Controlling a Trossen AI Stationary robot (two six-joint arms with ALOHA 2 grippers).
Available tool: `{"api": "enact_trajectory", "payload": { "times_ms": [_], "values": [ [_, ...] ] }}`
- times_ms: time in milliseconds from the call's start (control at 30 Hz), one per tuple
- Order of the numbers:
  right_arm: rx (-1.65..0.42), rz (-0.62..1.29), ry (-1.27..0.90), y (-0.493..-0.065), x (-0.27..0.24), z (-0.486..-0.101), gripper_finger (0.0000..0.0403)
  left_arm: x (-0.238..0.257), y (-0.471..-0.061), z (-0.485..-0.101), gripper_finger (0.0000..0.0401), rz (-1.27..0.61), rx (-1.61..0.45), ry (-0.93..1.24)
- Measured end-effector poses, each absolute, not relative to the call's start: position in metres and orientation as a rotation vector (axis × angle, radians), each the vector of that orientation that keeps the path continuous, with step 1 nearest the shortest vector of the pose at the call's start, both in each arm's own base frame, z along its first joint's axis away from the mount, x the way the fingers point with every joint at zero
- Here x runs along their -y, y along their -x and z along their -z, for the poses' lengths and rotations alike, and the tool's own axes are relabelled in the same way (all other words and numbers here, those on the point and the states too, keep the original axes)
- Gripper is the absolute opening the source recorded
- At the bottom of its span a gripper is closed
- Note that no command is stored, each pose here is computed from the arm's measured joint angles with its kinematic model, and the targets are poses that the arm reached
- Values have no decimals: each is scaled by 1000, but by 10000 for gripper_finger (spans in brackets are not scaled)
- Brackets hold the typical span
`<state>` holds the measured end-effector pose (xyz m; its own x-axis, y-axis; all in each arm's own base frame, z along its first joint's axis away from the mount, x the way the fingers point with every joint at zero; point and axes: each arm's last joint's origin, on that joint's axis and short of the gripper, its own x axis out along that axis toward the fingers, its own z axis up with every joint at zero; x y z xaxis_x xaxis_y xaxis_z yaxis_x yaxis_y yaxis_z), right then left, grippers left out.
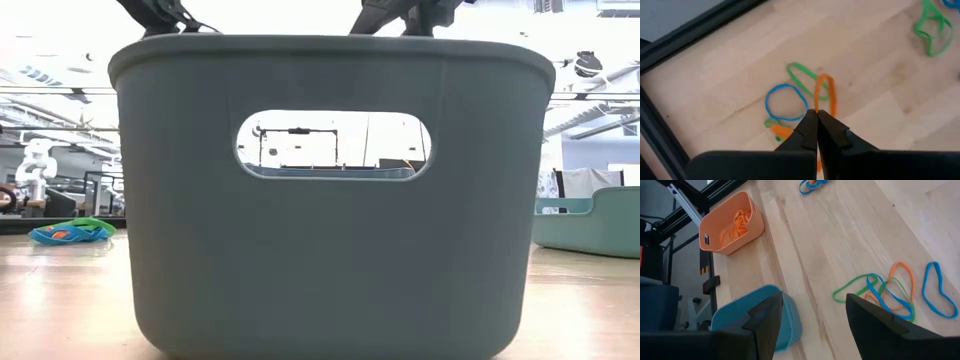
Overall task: Sort rubber bands into baskets
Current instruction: Put the orange rubber band into the orange bin
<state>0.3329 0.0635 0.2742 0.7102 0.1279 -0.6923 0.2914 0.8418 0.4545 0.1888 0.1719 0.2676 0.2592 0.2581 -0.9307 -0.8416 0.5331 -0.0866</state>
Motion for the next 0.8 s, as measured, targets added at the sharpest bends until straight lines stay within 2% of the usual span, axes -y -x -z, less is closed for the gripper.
{"api": "enact_trajectory", "payload": {
  "times_ms": [367, 500, 800],
  "values": [
    [-784, 85, -556, -333, -64, -274, 210, -140, -193, -280, 1, -770, -1069, 623],
    [-782, 77, -538, -333, -64, -275, 210, -138, -194, -281, 1, -821, -1074, 583],
    [-784, 77, -545, -333, -64, -275, 210, -144, -193, -244, 1, -892, -1214, 565]
  ]
}}
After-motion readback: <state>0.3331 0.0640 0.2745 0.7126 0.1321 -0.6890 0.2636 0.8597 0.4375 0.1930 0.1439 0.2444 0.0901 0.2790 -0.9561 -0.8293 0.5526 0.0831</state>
